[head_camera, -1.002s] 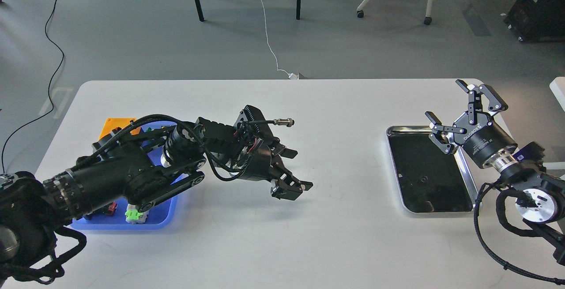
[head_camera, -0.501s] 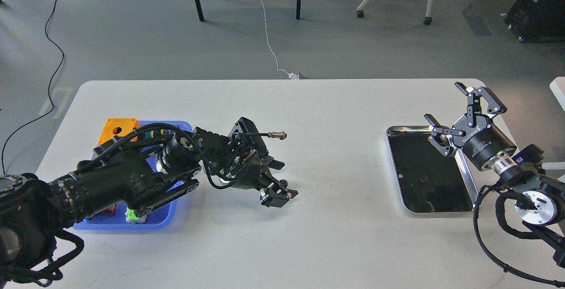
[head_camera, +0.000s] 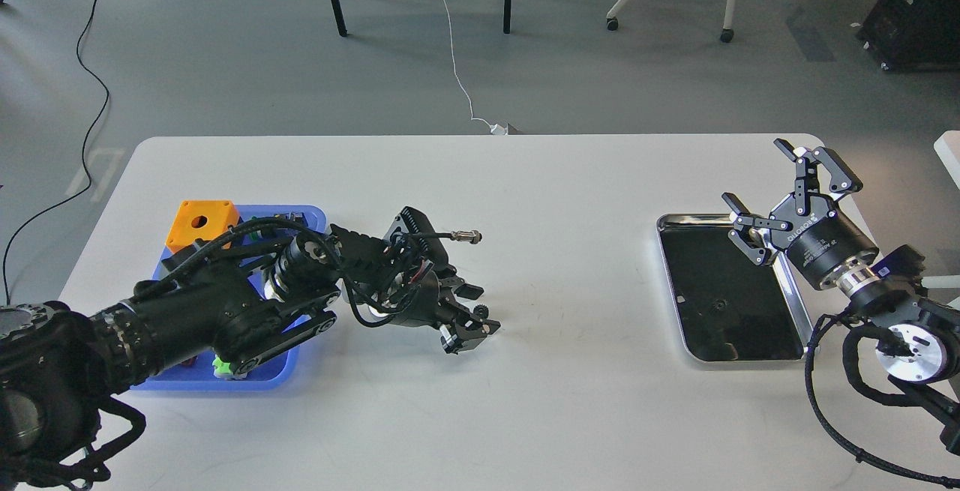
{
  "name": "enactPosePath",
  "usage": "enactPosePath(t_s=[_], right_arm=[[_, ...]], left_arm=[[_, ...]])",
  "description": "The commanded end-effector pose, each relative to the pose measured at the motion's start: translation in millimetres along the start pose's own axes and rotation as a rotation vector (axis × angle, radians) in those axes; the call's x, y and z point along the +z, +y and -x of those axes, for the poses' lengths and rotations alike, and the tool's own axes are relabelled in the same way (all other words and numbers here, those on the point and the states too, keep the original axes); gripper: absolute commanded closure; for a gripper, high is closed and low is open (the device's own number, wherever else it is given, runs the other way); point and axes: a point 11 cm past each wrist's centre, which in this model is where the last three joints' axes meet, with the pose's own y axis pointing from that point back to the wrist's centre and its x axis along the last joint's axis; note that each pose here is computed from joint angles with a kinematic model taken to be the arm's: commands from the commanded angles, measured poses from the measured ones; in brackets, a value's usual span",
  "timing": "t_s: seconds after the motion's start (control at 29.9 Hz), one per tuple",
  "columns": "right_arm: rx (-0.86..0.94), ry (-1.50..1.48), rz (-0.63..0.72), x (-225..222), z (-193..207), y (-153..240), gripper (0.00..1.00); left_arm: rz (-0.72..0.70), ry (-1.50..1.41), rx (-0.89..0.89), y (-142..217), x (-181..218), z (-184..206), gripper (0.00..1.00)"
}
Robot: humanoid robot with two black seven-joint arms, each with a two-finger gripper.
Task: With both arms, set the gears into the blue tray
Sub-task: 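Grasp the black part on the table with the left gripper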
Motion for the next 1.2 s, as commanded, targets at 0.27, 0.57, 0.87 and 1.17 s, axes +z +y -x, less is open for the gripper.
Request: enactPosePath(t_s=[0.27,0.57,0.87,1.17], right_arm=[[0.000,-0.001,0.001,0,0,0,0.03],[0.003,0.003,0.000,-1,-1,1,0.03],[0.005,0.003,0.000,-1,-1,1,0.03],[0.005,0.003,-0.001,-1,-1,1,0.03]], left_arm=[[0.003,0.018,-0.010,-1,1,9,0.78],[0.007,0.014,-0.004,-2,3,6,0.86],[-0.001,-0.005,0.019,5,-1,-5,0.86],[-0.064,-0.055,0.048,36,-25,-28,0.86]])
